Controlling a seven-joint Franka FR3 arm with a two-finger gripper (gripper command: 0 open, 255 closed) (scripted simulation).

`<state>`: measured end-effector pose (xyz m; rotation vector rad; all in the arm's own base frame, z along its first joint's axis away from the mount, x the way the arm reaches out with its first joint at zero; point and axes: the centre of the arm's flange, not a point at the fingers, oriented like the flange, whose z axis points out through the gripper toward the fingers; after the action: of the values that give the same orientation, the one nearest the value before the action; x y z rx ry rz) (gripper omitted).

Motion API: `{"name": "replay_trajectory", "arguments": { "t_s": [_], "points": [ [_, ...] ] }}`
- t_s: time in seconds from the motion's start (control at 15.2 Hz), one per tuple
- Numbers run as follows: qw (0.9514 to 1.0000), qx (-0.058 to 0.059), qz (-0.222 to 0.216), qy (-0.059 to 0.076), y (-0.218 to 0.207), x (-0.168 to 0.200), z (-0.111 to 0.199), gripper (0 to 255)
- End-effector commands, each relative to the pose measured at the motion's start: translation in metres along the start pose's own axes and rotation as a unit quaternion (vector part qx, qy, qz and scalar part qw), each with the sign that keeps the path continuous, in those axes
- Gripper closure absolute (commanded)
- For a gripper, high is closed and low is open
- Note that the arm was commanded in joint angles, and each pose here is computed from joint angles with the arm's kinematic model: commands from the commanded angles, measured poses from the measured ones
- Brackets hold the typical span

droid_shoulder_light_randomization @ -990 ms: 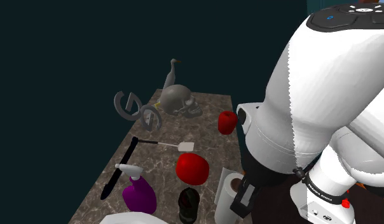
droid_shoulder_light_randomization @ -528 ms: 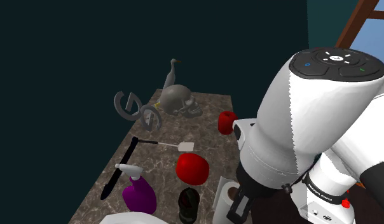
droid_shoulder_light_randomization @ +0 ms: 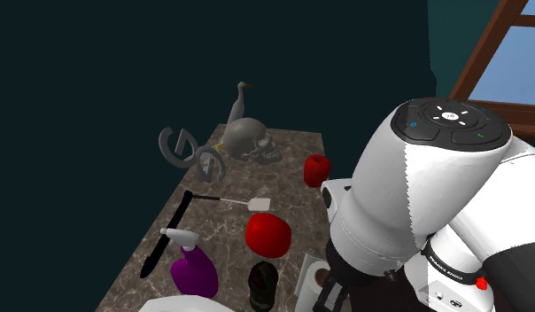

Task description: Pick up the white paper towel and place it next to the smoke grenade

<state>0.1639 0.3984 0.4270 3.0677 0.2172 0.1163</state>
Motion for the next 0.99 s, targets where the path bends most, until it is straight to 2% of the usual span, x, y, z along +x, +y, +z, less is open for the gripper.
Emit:
{"name": "replay_trajectory", "arguments": {
  "t_s": [0.0,0.13,0.2,0.53,0.79,0.92],
  "points": [
    [1.0000,0.000,0.000,0.000,0.000,0.000,0.000,255],
    [1.0000,0.000,0.000,0.000,0.000,0.000,0.000,255],
    [1.0000,0.000,0.000,0.000,0.000,0.000,0.000,0],
    [1.0000,0.000,0.000,0.000,0.000,0.000,0.000,0],
    [1.0000,0.000,0.000,0.000,0.000,0.000,-0.050,0],
    [1.0000,0.000,0.000,0.000,0.000,0.000,-0.050,0]
  ]
}}
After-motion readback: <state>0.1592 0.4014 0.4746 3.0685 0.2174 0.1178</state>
